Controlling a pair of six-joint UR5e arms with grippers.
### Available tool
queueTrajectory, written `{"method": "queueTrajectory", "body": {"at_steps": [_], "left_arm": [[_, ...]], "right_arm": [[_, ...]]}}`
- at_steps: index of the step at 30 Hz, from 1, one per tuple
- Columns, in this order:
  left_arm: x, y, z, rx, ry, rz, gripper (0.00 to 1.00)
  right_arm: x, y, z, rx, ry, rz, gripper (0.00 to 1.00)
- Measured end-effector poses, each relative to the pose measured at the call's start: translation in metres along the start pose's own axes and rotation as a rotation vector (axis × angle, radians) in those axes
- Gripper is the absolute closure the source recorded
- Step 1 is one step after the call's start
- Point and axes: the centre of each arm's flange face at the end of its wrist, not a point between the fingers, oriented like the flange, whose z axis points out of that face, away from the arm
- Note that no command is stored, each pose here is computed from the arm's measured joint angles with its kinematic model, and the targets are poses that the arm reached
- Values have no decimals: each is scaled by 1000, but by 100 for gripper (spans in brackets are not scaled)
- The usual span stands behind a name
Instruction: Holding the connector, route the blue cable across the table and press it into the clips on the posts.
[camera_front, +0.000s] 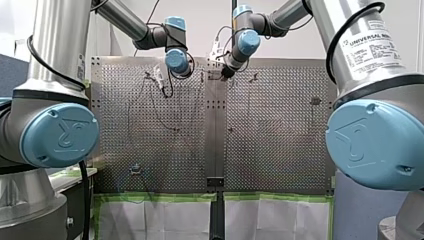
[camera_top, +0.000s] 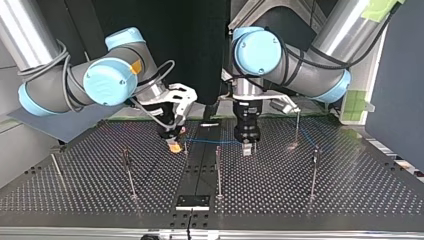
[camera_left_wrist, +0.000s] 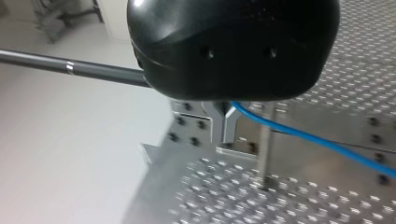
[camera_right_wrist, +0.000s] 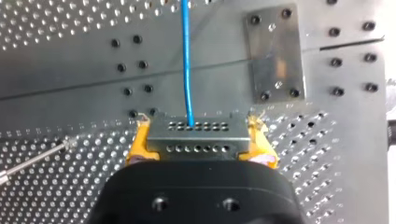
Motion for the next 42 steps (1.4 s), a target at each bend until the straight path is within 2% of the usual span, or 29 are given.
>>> {"method": "queueTrajectory", "body": {"at_steps": [4,9,15,19,29,34,42], "left_arm": [[-5,-2,4,25,-4,-4,98],[11,-3,10,54,37,10,98],[30,2,16,50,77,26,98],[31,6,20,43,73,26,98],[21,18,42,55,20,12,98],[25,19,57,63,32,19,98],[42,17,84,74,55,26,98]], "right_arm": [[1,9,5,-11,-1,12,100],[6,20,8,-16,3,26,100],[20,27,9,-7,15,42,100],[26,31,10,-9,22,45,100],[19,38,21,-10,9,48,100],[23,42,23,-13,16,50,100],[31,63,27,-41,30,56,100]]}}
